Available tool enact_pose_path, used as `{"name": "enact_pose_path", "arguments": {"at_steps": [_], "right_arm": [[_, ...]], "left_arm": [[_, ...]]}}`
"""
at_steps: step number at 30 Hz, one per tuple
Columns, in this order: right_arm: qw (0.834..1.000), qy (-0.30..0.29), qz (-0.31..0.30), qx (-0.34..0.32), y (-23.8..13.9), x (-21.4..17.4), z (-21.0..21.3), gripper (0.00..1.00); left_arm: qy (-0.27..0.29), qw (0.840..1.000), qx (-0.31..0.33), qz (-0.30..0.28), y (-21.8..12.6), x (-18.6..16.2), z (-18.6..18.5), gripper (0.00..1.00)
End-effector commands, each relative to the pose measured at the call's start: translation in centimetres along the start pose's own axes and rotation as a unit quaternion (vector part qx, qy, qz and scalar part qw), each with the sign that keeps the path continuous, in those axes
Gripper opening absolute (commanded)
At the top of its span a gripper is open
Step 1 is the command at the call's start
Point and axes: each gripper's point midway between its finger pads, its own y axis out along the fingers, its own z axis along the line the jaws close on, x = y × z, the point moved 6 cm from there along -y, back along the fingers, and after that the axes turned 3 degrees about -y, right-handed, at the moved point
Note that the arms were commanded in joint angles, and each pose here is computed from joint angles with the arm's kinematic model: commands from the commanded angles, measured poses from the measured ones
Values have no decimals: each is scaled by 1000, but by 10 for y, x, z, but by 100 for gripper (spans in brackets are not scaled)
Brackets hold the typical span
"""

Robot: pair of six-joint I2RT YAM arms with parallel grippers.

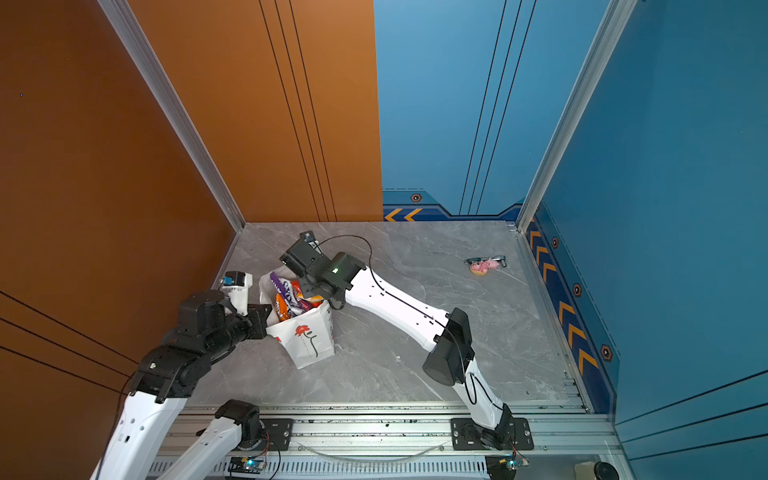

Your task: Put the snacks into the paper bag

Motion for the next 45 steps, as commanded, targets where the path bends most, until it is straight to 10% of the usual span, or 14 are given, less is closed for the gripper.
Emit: {"name": "enact_pose_path", "arguments": {"at_steps": [1,12,33,45], "right_arm": [[1000,2,-1,-1,-19,4,-6,13],[996,34,-67,-38,-66,23,-36,0],[973,180,-81,-120,-90,-37,-170,0],[972,213,-73,-63,-91,-36,-184,33]], "left_arm": [[5,996,-18,-85,-10,32,-8,0],[-99,984,-129,-80,-5,72,-53,0],[-22,988,-153,16,86,81,-197,0],[-20,991,-130,21,95,76,-195,1]]}}
